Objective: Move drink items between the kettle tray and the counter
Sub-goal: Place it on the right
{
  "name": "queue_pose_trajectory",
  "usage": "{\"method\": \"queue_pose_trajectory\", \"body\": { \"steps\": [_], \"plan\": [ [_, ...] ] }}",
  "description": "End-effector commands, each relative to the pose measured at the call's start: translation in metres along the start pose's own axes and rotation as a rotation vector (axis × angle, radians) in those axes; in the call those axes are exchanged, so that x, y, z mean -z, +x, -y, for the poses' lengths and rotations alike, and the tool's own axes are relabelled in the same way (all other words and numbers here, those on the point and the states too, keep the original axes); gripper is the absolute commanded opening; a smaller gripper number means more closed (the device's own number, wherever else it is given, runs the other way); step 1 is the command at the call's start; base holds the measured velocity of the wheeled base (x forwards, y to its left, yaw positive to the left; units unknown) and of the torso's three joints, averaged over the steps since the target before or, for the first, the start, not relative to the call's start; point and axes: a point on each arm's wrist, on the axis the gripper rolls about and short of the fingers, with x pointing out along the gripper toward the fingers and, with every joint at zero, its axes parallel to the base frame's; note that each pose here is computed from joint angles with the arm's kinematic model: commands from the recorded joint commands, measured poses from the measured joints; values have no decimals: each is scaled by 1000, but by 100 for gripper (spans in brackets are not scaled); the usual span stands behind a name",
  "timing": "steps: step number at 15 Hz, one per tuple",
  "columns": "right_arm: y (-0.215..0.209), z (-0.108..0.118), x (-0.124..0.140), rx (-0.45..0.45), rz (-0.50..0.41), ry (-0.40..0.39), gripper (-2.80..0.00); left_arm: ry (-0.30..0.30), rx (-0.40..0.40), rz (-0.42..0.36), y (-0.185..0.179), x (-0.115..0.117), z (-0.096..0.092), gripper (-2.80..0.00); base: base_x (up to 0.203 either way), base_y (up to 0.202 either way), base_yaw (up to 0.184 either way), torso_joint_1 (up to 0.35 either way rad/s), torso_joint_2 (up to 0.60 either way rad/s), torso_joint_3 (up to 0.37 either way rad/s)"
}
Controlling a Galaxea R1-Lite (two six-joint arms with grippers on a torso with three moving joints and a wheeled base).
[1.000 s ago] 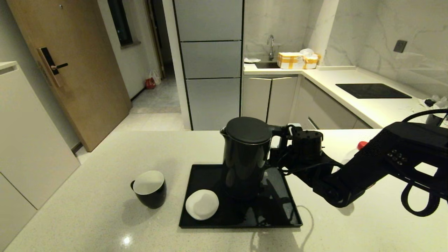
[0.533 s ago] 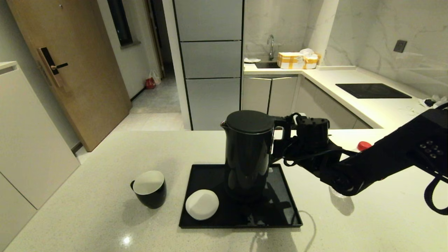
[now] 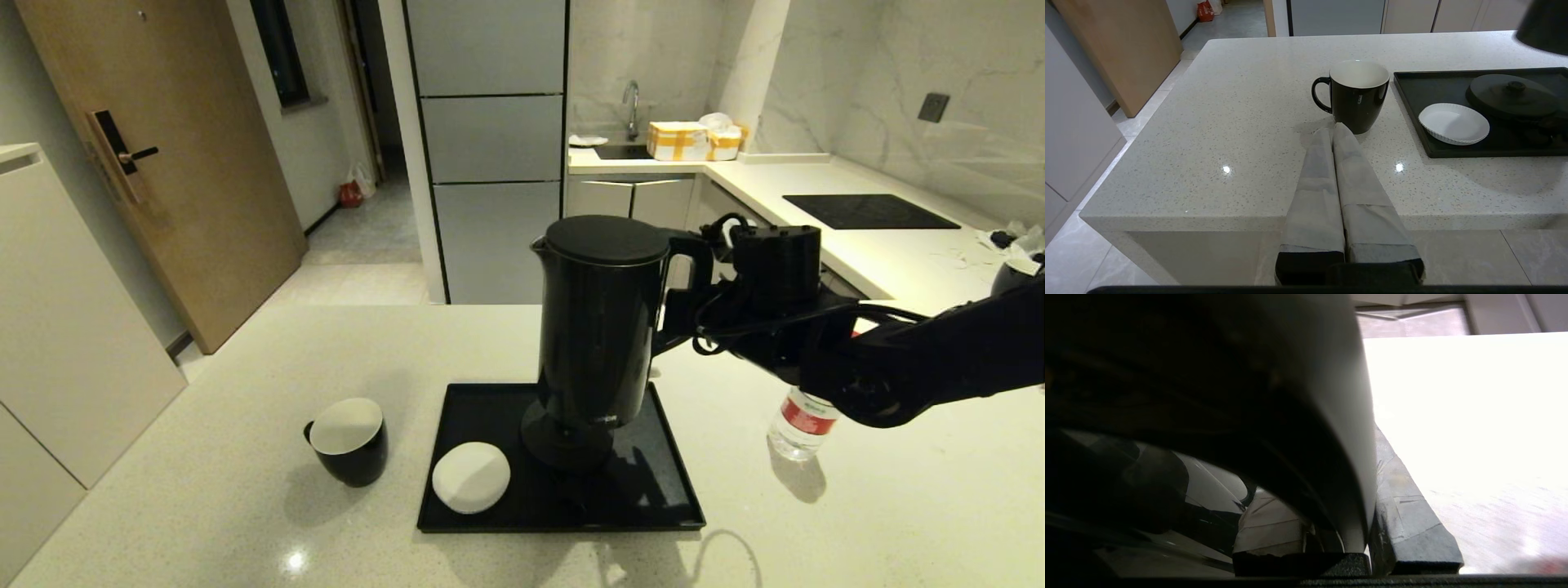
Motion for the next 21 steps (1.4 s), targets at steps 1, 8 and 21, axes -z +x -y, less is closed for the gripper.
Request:
{"method": "queue_pose_trajectory", "body": {
  "steps": [1,8,21],
  "plan": [
    [-30,12,-31,53,64,24,-280,0,0,0,0,0,0,-280,0,0,0,0,0,0],
    [-140,69,-91,286,146,74,-280,0,-1,0,0,0,0,-280,0,0,0,0,0,0],
    [-294,152,-73,937,56,201,-280,1,-1,0,0,0,0,-280,0,0,0,0,0,0]
  ]
}}
